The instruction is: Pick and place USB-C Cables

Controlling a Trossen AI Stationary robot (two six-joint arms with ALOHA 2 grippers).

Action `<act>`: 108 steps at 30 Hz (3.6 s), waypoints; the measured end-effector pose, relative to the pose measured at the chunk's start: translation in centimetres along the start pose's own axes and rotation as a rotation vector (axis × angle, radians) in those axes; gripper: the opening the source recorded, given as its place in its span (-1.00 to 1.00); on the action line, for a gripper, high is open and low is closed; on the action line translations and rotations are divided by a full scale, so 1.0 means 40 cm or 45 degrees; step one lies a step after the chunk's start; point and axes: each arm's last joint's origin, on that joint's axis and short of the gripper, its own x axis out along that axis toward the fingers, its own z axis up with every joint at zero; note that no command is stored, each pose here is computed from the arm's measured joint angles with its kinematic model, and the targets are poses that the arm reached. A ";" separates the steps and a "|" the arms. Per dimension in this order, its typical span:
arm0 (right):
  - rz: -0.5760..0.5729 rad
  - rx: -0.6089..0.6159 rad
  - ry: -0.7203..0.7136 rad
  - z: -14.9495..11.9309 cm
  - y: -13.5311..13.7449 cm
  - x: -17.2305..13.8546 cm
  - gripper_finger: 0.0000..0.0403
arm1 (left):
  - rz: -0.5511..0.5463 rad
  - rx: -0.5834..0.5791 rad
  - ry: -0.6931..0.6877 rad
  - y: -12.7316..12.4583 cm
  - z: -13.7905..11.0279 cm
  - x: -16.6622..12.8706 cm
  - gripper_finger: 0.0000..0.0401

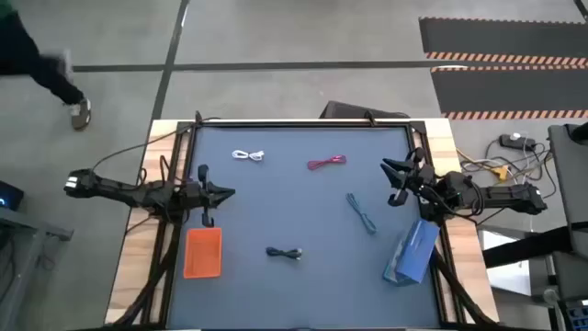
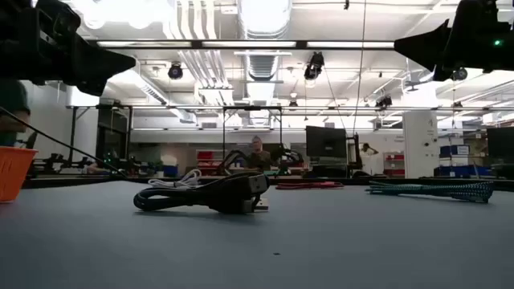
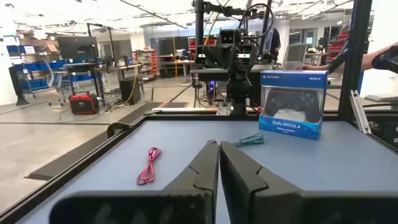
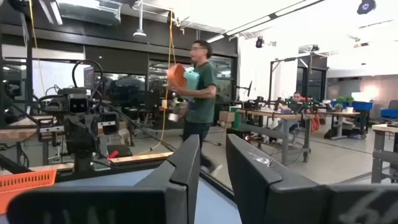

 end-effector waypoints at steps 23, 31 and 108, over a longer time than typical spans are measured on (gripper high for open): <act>0.000 0.000 0.000 0.000 0.000 0.000 -0.60 | 0.000 0.000 0.000 0.000 0.000 0.000 -0.99; 0.000 0.000 0.000 0.000 0.000 0.000 -0.66 | 0.000 0.000 0.000 0.000 0.000 0.000 -0.99; 0.000 0.000 0.000 0.000 0.000 0.000 -0.58 | 0.000 0.001 0.000 0.000 0.000 0.000 -0.99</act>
